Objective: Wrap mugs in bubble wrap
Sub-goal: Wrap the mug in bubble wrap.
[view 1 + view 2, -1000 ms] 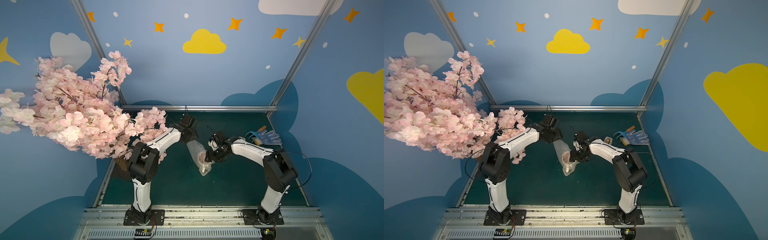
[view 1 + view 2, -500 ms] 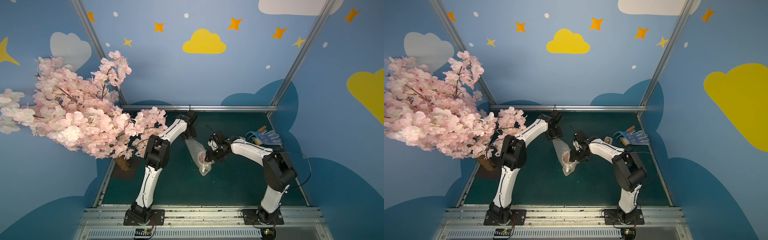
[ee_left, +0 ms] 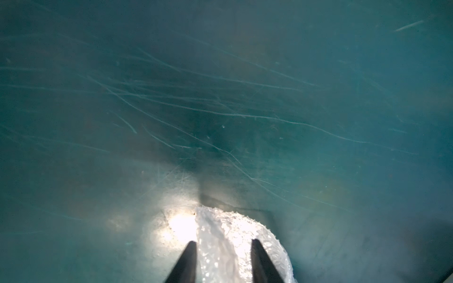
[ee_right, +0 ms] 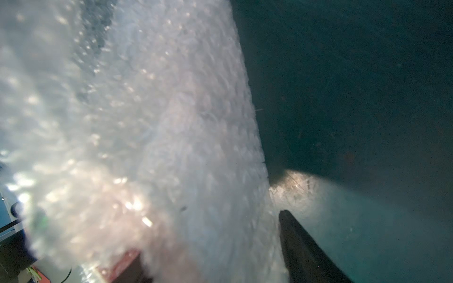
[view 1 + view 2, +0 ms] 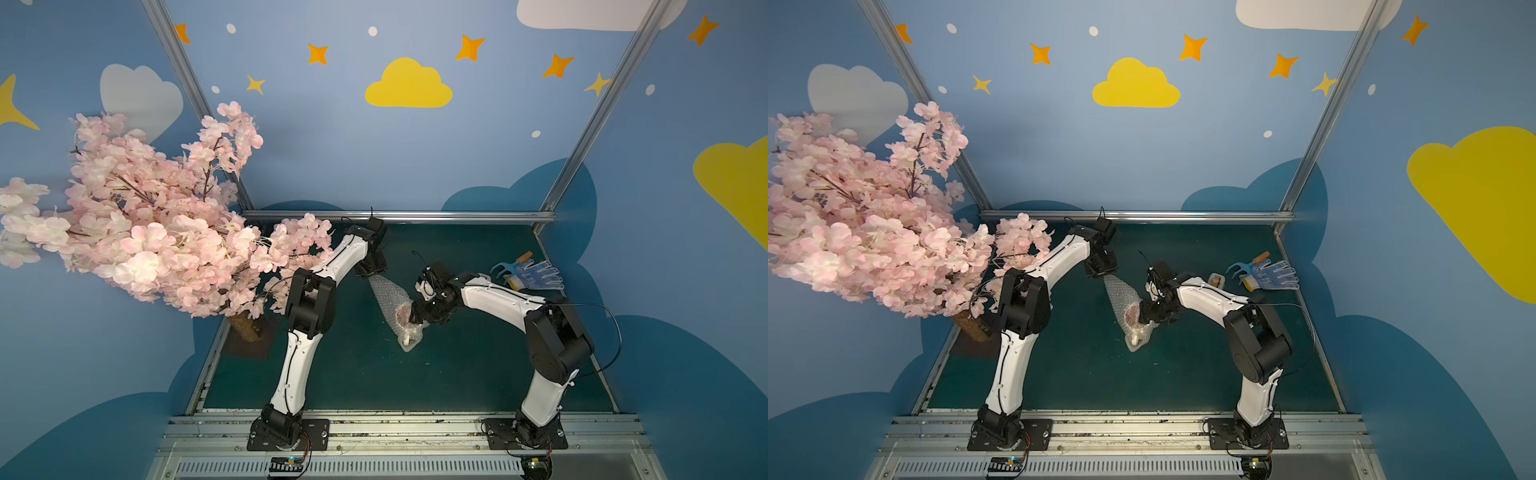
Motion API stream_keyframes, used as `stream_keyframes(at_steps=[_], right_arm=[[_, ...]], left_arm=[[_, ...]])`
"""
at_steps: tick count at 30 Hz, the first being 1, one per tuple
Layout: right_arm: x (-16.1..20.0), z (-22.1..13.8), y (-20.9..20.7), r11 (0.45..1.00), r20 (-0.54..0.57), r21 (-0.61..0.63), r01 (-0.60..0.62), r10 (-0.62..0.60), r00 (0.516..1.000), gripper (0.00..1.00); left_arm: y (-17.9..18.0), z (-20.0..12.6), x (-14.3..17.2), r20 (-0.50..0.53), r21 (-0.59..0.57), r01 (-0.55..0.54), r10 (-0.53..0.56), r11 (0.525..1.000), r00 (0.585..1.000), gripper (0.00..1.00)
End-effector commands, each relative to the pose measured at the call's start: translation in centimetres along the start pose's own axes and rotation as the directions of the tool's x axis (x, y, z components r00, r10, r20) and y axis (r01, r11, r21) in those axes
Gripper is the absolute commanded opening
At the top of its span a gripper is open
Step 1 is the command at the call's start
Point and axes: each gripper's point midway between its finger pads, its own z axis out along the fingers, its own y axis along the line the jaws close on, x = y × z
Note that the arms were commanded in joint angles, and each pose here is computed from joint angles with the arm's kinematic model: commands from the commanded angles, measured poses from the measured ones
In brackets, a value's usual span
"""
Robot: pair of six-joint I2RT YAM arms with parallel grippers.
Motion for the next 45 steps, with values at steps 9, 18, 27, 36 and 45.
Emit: stream_keyframes(at_steps=[9, 18, 27, 36, 45], right_arm=[[1.1, 0.8, -1.4, 0.997, -0.049, 0.072, -0.010, 0.013, 0.999, 0.63], [0.9, 0.8, -1.4, 0.997, -0.042, 0.072, -0.019, 0.022, 0.999, 0.62], [0.7, 0.9, -1.0, 0.998, -0.045, 0.055, -0.025, 0.027, 0.999, 0.62], [0.4, 1.2, -0.6, 0.998, -0.044, 0.031, -0.045, 0.047, 0.998, 0.62], [0.3, 1.5, -0.2, 0.997, -0.039, 0.006, -0.073, 0.074, 0.997, 0.62]], left_arm=[[-0.4, -1.6, 0.0, 0.036, 0.066, -0.042, 0.040, 0.997, 0.999, 0.04], [-2.7, -7.6, 2.1, 0.129, 0.332, -0.106, 0.067, 0.937, 0.989, 0.04], [-4.7, -12.8, 6.8, 0.198, 0.583, -0.204, 0.107, 0.786, 0.974, 0.04], [-6.0, -15.2, 13.2, 0.211, 0.674, -0.274, 0.176, 0.686, 0.961, 0.04], [-6.9, -12.6, 18.9, 0.145, 0.687, -0.240, 0.195, 0.686, 0.970, 0.04]])
